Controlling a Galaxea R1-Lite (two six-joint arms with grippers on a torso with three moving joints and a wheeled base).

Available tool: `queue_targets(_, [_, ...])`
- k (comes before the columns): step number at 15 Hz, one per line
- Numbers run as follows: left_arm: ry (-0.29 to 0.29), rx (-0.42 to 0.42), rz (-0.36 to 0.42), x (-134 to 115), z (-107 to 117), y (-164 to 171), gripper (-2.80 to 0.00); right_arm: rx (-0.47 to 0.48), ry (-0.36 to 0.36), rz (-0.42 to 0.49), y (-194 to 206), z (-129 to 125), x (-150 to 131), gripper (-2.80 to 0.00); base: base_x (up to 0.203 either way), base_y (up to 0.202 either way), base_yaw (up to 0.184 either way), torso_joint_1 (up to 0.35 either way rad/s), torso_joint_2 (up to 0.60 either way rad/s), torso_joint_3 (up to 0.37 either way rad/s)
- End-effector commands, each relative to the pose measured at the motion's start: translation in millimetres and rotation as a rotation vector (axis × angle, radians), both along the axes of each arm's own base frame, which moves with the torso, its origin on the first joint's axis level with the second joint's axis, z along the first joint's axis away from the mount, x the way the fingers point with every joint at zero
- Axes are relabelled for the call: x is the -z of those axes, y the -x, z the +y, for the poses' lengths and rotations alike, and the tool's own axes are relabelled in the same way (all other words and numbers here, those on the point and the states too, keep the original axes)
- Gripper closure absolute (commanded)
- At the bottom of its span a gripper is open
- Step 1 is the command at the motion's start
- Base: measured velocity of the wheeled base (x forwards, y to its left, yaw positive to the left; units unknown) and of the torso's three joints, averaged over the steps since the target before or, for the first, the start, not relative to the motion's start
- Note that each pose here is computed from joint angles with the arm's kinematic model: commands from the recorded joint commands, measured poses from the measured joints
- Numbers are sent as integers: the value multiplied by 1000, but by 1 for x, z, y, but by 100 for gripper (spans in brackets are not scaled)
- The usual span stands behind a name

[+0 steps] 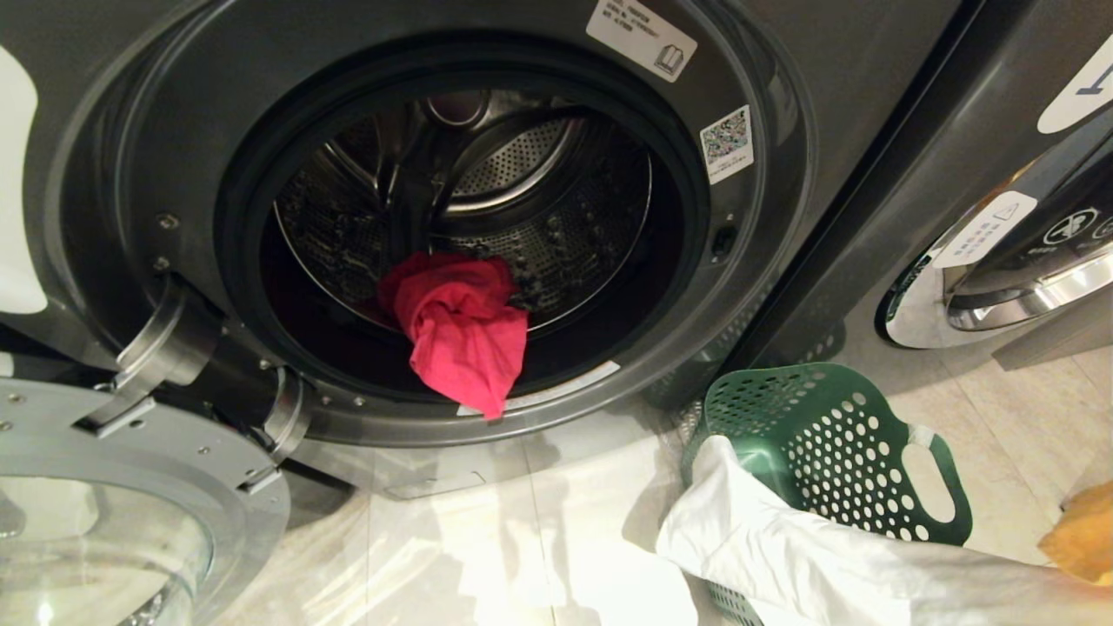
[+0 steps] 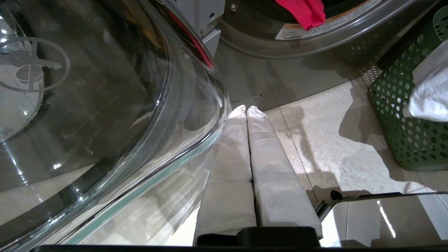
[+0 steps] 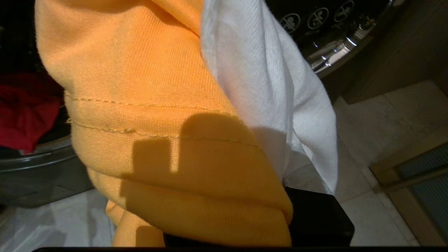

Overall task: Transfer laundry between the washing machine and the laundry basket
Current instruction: Pick a cloth and place it into the basket

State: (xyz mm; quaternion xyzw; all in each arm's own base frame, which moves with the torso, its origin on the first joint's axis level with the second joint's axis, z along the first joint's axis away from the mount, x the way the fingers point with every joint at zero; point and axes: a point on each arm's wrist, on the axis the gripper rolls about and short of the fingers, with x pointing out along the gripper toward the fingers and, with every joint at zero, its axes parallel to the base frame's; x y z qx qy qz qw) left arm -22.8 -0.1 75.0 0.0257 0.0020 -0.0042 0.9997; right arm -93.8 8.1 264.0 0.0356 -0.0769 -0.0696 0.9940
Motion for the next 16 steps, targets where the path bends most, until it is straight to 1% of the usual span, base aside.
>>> queue_targets(1, [-1, 0, 3, 1, 0, 0, 0, 39, -2, 18, -6, -2, 3, 0, 0, 0, 0, 0, 0, 0])
queue_targets(2, [-1, 0, 3, 1, 0, 0, 0, 42, 6, -6, -7, -2, -7, 0, 0, 0, 0, 0, 0, 0])
queue_targets(3, [-2, 1, 3, 1, 0, 0, 0, 43, 12, -40, -5, -2, -23, 0, 0, 0, 0, 0, 0, 0])
queue_targets(9, [-2, -1, 3, 1, 0, 0, 0, 47, 32, -271, 1, -1, -141, 0, 0, 0, 0, 0, 0, 0])
queue_targets(11, [-1, 1, 3, 1, 0, 0, 0, 47, 37, -320, -1, -1, -168, 0, 0, 0, 0, 0, 0, 0])
queue_targets(13, [1, -2, 3, 1, 0, 0, 0, 43, 43, -363, 0, -1, -184, 0, 0, 0, 0, 0, 0, 0])
queue_targets(14, [-1, -1, 3, 1, 0, 0, 0, 41, 44, -368, -1, -1, -188, 0, 0, 0, 0, 0, 0, 0])
queue_targets(16, [-1, -1, 3, 1, 0, 0, 0, 41, 42, -345, -2, -1, -184, 0, 0, 0, 0, 0, 0, 0])
